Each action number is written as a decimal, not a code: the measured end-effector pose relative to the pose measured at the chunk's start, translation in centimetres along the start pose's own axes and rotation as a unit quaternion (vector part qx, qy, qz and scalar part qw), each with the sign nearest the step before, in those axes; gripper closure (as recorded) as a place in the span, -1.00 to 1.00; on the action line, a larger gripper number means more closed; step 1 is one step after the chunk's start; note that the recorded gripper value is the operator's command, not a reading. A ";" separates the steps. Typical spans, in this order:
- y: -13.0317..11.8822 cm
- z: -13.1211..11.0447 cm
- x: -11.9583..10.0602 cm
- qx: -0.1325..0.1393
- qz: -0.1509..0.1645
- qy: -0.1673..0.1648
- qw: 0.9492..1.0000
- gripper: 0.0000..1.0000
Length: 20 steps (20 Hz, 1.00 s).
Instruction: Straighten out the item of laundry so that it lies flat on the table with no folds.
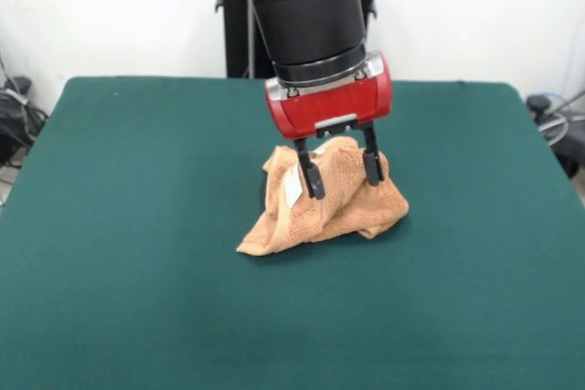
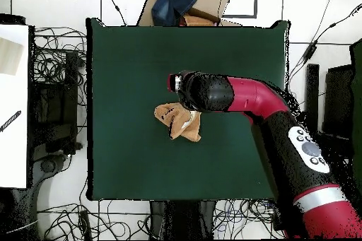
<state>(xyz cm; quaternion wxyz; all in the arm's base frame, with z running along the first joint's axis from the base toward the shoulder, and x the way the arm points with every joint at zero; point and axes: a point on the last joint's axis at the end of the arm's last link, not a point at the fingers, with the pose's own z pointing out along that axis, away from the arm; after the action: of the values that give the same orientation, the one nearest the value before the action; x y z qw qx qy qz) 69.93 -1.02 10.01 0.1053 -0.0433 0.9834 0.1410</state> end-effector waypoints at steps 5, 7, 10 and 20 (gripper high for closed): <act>0.0 -0.1 -0.2 0.002 -0.001 -0.004 1.000 -1.00; 0.0 -0.2 -0.2 0.002 -0.001 -0.005 1.000 -1.00; 0.0 -0.3 -0.3 0.003 -0.001 -0.006 1.000 -1.00; 0.1 -0.9 -1.2 0.008 -0.005 -0.035 0.999 -1.00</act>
<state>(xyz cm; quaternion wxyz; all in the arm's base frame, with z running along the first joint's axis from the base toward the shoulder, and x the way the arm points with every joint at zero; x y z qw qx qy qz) 70.88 -1.12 11.11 0.1408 -0.0420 0.9800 0.1343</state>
